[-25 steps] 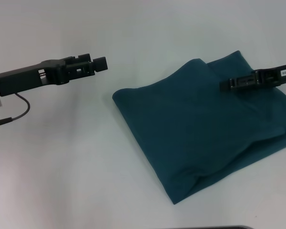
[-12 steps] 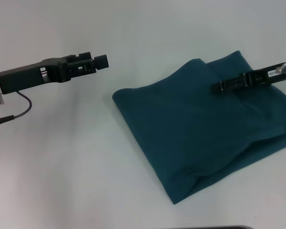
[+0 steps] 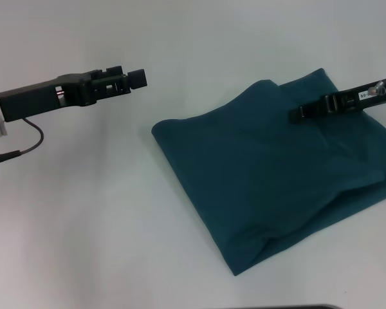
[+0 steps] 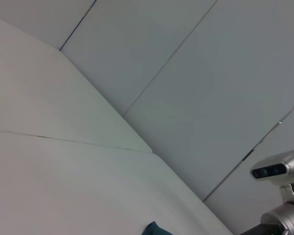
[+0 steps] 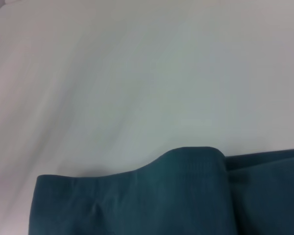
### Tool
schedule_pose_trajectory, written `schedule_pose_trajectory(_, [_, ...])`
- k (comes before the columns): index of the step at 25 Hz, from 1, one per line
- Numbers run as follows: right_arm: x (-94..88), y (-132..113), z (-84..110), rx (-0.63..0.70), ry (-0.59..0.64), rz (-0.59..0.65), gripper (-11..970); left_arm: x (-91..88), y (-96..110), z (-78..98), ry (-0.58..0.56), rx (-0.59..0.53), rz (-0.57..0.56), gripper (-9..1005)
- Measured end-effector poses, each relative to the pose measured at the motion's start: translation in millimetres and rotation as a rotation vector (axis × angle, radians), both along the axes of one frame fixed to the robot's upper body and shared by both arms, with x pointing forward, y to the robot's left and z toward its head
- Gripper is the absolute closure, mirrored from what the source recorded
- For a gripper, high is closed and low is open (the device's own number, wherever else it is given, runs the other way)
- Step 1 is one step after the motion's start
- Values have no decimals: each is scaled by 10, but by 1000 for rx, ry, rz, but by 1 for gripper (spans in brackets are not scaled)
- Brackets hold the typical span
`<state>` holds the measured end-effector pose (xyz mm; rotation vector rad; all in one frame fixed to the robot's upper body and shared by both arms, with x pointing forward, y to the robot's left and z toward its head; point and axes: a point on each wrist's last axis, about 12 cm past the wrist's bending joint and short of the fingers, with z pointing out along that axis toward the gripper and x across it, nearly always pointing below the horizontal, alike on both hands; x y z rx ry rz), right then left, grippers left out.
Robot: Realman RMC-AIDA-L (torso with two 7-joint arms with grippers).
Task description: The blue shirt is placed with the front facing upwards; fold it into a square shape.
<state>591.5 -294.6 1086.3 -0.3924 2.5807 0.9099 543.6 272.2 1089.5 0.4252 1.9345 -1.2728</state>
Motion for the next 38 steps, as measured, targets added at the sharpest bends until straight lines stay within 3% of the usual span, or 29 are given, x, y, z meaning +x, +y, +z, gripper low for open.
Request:
schedule_pose_trajectory(8, [5,62,-11,-3,1,24,706,1,1,-1,0,1,1,47])
schedule_pose_trajectory(16, [16,101,24,20,-45,44,923,1,5,-23,9,2,10,47])
schedule_pose_trajectory(25, [-32,60,285,156,-142,121,927,0,5,-23,9,-1,12,47])
schedule_pose_trajectory(38, [-264,-297,654,296,-241,115,927,4,26,-11,13,-15,27,48])
